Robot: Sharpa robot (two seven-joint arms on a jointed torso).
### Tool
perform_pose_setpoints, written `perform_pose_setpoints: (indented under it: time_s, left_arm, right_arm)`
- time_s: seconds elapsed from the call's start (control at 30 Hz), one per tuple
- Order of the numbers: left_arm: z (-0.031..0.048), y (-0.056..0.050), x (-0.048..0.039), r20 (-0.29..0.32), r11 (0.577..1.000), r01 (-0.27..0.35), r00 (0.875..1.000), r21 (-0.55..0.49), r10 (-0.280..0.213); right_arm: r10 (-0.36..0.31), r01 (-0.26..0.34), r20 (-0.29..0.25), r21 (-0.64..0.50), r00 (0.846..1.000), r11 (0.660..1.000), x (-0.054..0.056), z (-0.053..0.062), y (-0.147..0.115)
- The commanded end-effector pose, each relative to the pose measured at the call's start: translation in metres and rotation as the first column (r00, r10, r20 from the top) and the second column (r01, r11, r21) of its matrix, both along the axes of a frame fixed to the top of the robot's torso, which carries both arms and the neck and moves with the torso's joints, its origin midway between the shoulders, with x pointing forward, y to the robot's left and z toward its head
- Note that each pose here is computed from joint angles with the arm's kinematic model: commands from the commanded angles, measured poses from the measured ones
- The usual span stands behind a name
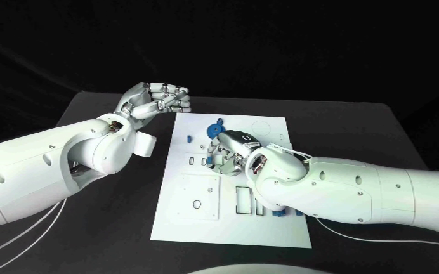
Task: Assemble the parts on the task board
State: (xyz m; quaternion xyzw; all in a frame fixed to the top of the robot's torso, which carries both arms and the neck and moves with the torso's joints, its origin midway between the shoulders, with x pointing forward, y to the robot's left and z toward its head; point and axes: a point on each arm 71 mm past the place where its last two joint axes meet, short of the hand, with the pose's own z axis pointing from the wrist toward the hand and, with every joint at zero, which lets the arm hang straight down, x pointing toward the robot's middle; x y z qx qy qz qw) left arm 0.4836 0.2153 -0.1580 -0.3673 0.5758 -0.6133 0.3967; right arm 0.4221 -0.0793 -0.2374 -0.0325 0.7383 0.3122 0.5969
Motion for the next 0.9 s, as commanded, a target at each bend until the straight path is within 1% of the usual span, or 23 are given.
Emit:
perform_pose_setpoints:
  time_s: [0.03, 0.57, 0.8, 0.9]
  left_arm:
    - [0.0009, -0.0020, -0.0008, 0.000, 1.000, 0.018, 1.000, -0.010, -0.018]
    - [0.0007, -0.0015, -0.0006, -0.001, 1.000, 0.017, 1.000, -0.010, -0.017]
    - [0.0006, -0.0012, -0.0003, -0.001, 1.000, 0.016, 1.000, -0.009, -0.016]
    - [0.0004, -0.0008, 0.0000, -0.001, 1.000, 0.015, 1.000, -0.008, -0.015]
  right_arm:
    - [0.003, -0.003, 0.007, -0.011, 1.000, 1.000, -0.0004, -0.0003, 0.0004]
    - [0.007, -0.007, 0.019, 0.007, 1.000, 1.000, -0.0012, 0.0014, 0.0007]
    - [0.014, -0.015, 0.027, 0.024, 1.000, 1.000, -0.0048, 0.0042, -0.0001]
    - [0.015, -0.017, 0.043, 0.049, 0.999, 0.999, -0.0081, 0.0077, -0.0021]
